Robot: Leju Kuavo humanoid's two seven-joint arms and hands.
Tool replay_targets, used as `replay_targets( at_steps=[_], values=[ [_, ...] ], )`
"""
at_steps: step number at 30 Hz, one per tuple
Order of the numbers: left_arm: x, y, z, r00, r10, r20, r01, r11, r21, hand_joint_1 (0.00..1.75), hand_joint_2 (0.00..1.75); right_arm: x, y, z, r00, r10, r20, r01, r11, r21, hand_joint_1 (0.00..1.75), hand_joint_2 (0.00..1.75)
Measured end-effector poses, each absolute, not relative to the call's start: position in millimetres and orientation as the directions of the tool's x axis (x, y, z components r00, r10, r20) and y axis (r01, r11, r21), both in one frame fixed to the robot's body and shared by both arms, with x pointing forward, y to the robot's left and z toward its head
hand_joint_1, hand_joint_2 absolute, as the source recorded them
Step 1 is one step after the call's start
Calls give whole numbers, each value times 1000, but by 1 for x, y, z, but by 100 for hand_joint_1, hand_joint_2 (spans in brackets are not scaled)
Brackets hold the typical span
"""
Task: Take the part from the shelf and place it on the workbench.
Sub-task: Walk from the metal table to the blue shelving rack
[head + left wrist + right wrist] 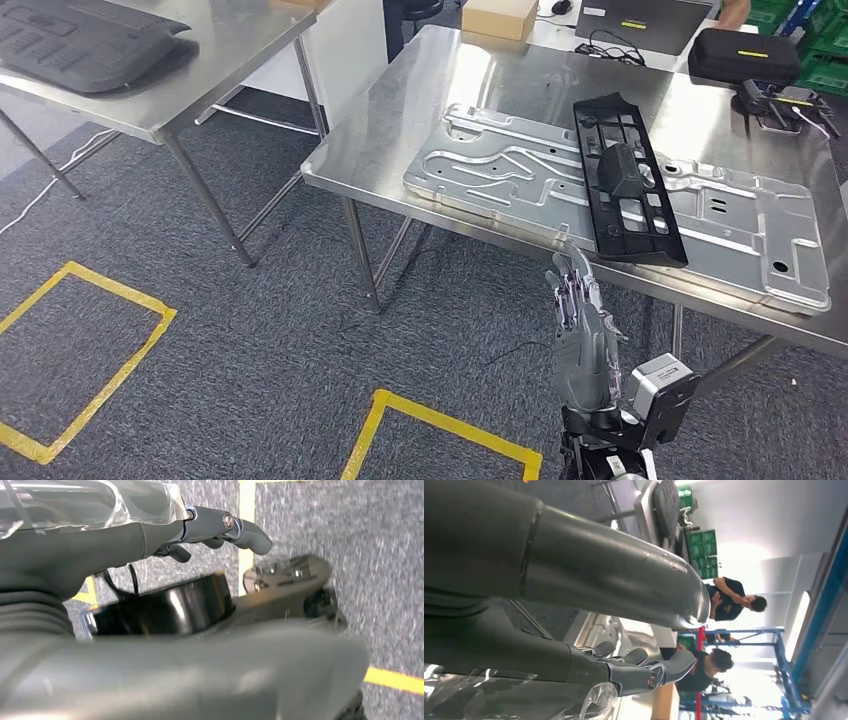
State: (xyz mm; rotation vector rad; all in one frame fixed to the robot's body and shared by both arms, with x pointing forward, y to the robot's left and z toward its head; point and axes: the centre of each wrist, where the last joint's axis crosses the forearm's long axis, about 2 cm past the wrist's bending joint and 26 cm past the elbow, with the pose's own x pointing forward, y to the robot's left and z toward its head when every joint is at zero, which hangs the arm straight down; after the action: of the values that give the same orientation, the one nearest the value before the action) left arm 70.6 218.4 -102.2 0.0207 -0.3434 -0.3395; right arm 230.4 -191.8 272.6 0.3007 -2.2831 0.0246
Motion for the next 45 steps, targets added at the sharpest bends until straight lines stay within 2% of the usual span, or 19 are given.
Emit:
replay_targets(
  at_steps=[8,18,22,30,40,44,45],
  values=[
    [70,220,-102,880,-348,323,334,937,98,0,175,229,-196,268,-632,-202,748,-204,975,91,0,0],
    [71,220,-102,873,-354,335,331,935,127,0,175,224,-216,269,-640,-207,740,-121,978,168,0,0],
    [72,218,-102,874,-363,323,342,932,123,0,0,219,-224,261,-619,-209,757,-97,977,190,0,0],
    [74,218,-101,869,-390,304,363,921,143,0,0,215,-229,253,-595,-211,775,-96,977,193,0,0],
    [73,222,-102,893,-404,197,378,912,157,0,0,212,-232,241,-552,-207,808,-94,978,186,0,0],
    [74,223,-102,897,-405,175,381,912,153,0,175,212,-232,236,-534,-190,824,-112,982,155,0,0],
    [75,223,-102,897,-405,176,382,911,154,0,175,212,-233,236,-531,-189,826,-114,982,151,0,0]
  ],
)
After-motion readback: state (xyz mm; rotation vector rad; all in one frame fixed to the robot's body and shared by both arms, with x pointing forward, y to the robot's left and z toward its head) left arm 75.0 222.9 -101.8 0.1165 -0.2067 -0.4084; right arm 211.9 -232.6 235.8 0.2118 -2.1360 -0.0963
